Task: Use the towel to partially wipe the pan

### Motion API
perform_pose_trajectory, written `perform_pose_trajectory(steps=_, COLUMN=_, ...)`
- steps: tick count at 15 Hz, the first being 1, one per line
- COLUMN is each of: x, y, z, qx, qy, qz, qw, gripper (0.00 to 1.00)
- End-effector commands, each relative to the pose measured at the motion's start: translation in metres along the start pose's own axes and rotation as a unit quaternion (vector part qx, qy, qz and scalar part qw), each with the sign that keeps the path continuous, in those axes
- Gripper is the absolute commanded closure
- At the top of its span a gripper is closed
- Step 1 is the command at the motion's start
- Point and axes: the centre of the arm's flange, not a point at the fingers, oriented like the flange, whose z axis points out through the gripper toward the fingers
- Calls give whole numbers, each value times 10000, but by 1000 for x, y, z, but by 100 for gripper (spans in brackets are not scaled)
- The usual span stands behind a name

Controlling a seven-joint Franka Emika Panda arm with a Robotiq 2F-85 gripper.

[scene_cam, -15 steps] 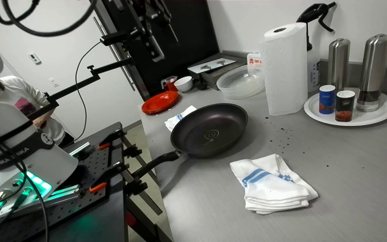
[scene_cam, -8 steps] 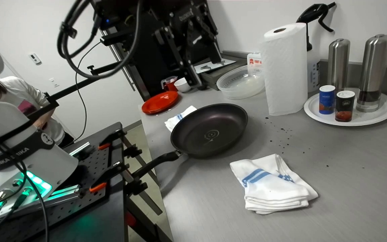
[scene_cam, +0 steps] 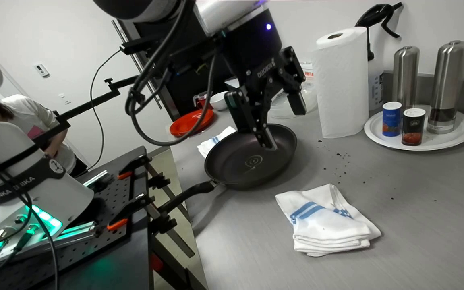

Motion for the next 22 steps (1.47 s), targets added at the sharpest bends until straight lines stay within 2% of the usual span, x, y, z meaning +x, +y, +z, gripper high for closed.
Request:
perform_pose_trajectory(steps=1, x=3, y=-13, z=37, qx=-63, qy=-67, qz=232, qw=9997, gripper=0)
perform_pose_trajectory(steps=9, x=-1, y=-16, z=111, qx=-323, qy=-479, qz=452, qw=9973, gripper=0)
perform_pose_trajectory(steps=12, x=2, y=-20, z=133, qx=-404, qy=-482, qz=382, qw=9973, gripper=0)
perform_pose_trajectory(steps=19, x=-27, y=-15, z=214, qx=-536, qy=-628, qz=288, qw=9962, gripper=0)
perform_pose_trajectory(steps=22, x=-33, y=-13, z=232, qx=-559, qy=-668, qz=214, qw=9960, gripper=0)
